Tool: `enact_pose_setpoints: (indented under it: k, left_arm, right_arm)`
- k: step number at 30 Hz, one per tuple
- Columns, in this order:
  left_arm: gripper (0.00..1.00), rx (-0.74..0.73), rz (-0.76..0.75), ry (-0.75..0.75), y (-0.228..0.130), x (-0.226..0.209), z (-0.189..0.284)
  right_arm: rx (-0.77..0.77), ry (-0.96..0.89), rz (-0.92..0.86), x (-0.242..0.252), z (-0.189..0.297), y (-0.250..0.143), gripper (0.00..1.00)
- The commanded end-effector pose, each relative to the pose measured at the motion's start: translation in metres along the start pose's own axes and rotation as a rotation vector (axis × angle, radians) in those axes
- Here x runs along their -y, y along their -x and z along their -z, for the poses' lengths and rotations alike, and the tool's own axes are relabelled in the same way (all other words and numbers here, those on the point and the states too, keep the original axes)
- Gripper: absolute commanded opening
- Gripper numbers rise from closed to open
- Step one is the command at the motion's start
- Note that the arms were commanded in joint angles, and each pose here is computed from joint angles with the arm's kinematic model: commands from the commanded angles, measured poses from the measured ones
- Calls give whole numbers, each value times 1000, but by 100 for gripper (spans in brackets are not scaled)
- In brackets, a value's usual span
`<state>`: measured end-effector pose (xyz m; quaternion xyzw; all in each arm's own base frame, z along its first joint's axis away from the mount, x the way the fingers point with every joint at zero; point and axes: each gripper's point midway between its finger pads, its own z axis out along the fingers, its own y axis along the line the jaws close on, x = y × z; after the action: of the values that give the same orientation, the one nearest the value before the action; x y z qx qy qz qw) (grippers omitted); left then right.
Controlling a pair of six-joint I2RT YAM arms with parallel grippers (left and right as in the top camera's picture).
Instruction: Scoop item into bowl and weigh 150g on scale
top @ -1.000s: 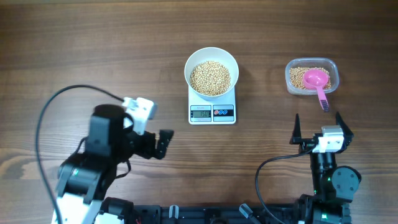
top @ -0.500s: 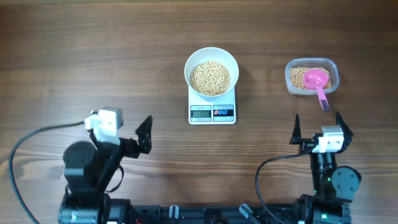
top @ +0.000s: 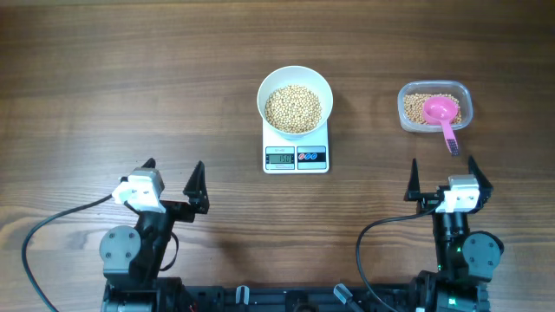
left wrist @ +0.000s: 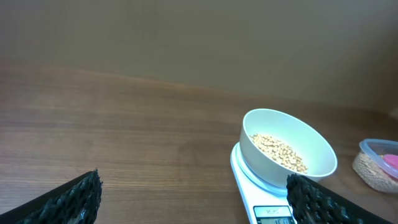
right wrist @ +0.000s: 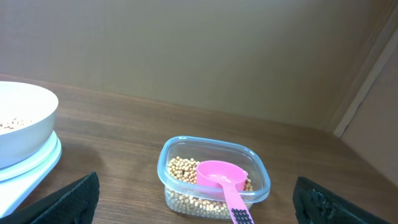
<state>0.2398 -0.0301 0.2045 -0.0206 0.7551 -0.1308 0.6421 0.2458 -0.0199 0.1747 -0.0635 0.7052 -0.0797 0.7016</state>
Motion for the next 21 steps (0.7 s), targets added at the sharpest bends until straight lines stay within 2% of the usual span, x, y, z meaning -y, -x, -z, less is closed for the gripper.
enact_pose_setpoints:
  k: [1, 10, 21]
  left_arm:
    - [100, 58, 1, 44, 5, -9, 3]
    - [100, 137, -7, 96, 18, -19, 19]
    - [100, 157, -8, 113, 23, -23, 20]
  right_arm:
    - [13, -15, 9, 2, 1, 3, 100]
    - [13, -15, 9, 2, 1, 3, 100]
    - [13, -15, 9, 2, 1, 3, 100]
